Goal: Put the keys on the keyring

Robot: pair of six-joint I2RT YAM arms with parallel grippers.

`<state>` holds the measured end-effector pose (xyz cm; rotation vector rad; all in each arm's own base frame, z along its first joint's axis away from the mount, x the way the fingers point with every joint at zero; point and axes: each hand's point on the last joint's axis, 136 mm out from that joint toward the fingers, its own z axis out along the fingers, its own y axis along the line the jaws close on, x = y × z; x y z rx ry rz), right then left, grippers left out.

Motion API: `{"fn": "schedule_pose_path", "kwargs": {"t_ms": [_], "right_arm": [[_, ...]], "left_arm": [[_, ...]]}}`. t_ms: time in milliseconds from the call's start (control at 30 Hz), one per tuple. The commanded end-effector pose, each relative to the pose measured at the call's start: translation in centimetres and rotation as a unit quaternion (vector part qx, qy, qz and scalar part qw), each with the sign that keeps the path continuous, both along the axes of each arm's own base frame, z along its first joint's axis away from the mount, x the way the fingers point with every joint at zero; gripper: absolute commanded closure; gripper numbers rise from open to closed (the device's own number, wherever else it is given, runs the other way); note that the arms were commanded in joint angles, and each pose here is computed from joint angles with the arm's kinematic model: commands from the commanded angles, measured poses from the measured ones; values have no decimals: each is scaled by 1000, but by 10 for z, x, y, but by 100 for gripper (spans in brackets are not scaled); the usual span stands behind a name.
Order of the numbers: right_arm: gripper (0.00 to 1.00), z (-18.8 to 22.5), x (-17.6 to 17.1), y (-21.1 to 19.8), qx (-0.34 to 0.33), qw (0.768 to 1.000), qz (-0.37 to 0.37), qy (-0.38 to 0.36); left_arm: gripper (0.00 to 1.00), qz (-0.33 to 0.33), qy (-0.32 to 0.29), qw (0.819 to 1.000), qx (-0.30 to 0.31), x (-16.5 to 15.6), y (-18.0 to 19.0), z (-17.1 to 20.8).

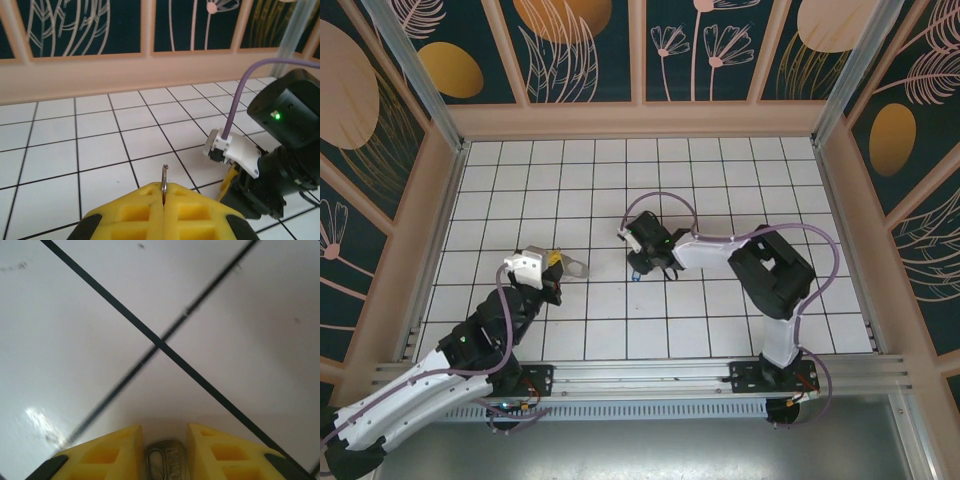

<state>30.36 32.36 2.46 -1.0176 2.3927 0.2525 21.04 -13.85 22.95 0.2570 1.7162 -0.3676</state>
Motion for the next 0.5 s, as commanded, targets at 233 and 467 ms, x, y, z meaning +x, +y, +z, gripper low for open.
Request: {"fn": "schedule_pose_path", "kwargs": {"t_ms": [233,467], "right_arm": [[70,65,-17,-5,150,988,-25,37],[76,54,-34,-21,193,972,-67,117]], "left_arm": [[100,-58,-12,998,-27,-6,-21,21],[100,-66,-15,997,-34,-9,-22,12]]}}
